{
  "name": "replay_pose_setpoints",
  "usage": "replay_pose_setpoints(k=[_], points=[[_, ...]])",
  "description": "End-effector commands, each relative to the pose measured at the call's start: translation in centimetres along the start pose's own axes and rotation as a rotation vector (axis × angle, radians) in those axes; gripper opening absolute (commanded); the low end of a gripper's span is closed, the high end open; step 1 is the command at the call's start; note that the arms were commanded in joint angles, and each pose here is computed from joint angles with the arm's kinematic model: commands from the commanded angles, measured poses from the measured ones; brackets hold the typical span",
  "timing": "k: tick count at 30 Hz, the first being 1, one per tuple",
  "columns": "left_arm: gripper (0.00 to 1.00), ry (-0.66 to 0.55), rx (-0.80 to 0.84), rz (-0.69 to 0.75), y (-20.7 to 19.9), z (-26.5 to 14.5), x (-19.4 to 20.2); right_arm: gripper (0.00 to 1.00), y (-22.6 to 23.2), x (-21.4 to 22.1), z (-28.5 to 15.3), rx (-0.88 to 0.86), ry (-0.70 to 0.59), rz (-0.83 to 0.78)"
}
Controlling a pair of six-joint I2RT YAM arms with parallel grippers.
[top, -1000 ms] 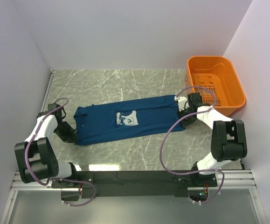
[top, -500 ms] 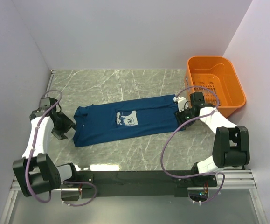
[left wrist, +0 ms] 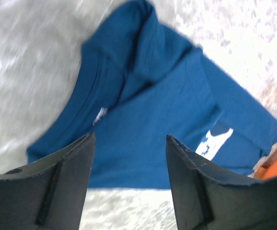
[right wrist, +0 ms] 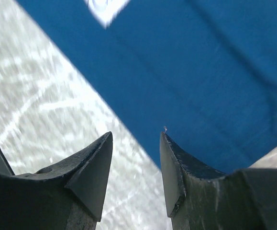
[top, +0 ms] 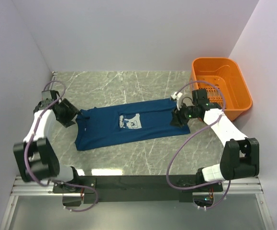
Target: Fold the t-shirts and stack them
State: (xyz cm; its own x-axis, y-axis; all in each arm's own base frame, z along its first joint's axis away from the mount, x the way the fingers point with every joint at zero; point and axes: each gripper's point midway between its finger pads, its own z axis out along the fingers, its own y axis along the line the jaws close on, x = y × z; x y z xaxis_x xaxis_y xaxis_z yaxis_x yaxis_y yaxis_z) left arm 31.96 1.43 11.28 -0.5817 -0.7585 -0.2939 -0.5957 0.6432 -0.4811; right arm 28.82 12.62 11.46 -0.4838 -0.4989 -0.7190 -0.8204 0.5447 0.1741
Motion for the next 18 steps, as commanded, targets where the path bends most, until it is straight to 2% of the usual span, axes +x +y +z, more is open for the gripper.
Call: replay_pose_setpoints(k=[1,10,18], points=[[0.64,-0.04,0.071,0.035,-2.7,1.4,-3.4,0.51,-0.8,-5.3,-0.6,-0.002,-0.129,-0.006],[0.57,0.036,-0.016,-0.007,-1.6,5.4,-3.7,0.51,-1.2,-5.1,-0.2,0.012,-0.122,0.057],[0.57,0.078,-0.058,0.087,-2.3,8.1,-3.8,0.51,-1.5,-4.0,0.5,0.018,-0.09,0.088]])
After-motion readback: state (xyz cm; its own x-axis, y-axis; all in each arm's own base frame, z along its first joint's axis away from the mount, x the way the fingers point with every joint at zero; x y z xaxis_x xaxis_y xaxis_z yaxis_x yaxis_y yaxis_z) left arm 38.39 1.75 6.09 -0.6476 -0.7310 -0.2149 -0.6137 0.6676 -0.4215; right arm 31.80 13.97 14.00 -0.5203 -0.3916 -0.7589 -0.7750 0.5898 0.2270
